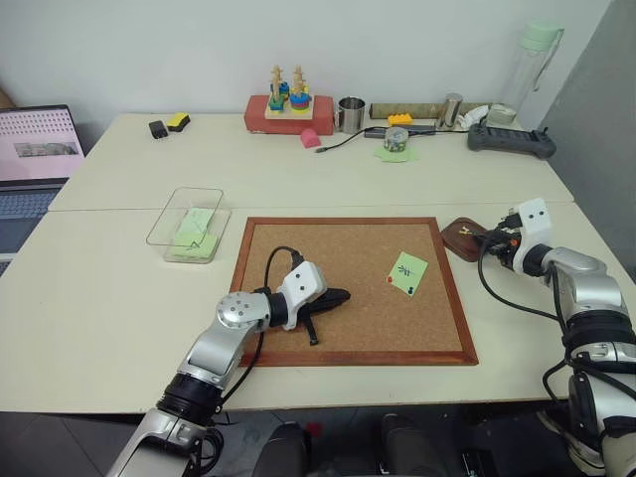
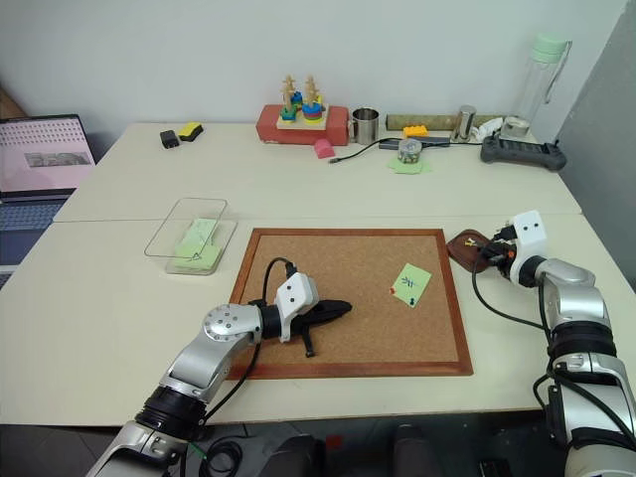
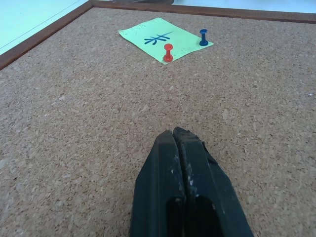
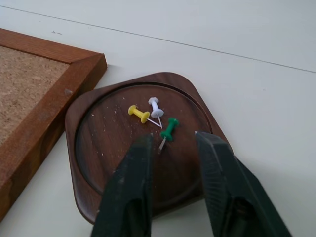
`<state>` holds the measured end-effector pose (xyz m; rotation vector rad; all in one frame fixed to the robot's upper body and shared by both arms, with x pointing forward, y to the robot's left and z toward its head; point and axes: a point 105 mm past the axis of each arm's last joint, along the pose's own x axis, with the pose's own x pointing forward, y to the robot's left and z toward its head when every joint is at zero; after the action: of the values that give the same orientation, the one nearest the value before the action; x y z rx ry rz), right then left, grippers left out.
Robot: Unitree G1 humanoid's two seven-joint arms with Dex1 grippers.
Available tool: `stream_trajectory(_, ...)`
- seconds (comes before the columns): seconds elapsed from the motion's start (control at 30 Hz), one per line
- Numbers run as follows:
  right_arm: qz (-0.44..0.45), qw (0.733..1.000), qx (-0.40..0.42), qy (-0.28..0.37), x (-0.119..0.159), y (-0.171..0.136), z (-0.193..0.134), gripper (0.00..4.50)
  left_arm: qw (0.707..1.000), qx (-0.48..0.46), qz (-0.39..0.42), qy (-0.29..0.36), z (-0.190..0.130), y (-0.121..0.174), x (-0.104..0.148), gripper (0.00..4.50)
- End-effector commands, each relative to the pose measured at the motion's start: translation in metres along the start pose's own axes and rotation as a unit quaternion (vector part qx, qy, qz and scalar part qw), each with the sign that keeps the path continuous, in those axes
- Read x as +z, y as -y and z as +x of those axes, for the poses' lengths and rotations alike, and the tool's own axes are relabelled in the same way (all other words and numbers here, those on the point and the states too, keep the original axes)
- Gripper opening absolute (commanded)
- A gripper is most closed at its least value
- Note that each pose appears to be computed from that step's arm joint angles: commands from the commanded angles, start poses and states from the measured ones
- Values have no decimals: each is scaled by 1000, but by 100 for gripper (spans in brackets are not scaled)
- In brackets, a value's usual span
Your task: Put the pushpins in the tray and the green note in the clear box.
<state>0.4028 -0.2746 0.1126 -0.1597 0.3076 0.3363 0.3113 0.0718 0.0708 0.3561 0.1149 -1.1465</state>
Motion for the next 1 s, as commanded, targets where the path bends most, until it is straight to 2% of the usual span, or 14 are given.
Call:
stream_trajectory(0.03, -22, 999, 23, 40, 25, -3, -5, 242, 1000, -6, -13, -25, 2, 7, -15, 0)
stream_trajectory(0.17, -67, 993, 70, 62, 38, -16, -16, 316, 1000, -5, -13, -25, 2, 7, -14, 0)
stream_trajectory(0.3, -142, 963, 218, 66, 40, -74, -44, 316, 1000, -4, -12, -26, 1, 6, -15, 0)
stream_trajectory(0.4, -158, 943, 289, 55, 29, -112, -57, 316, 1000, -2, -12, -26, 1, 6, -15, 0)
stream_trajectory(0.5, -170, 933, 314, 45, 14, -138, -58, 316, 1000, -3, -11, -27, 1, 6, -15, 0)
stream_trajectory(0.7, -152, 941, 300, 33, -2, -140, -44, 316, 1000, -4, -10, -28, 1, 6, -15, 0)
stream_trajectory(0.93, -136, 943, 302, 31, -8, -138, -36, 316, 999, -5, -11, -31, -1, 7, -16, 0)
stream_trajectory(1.0, -136, 942, 304, 29, -9, -138, -35, 280, 999, -4, -11, -31, -1, 6, -16, 0)
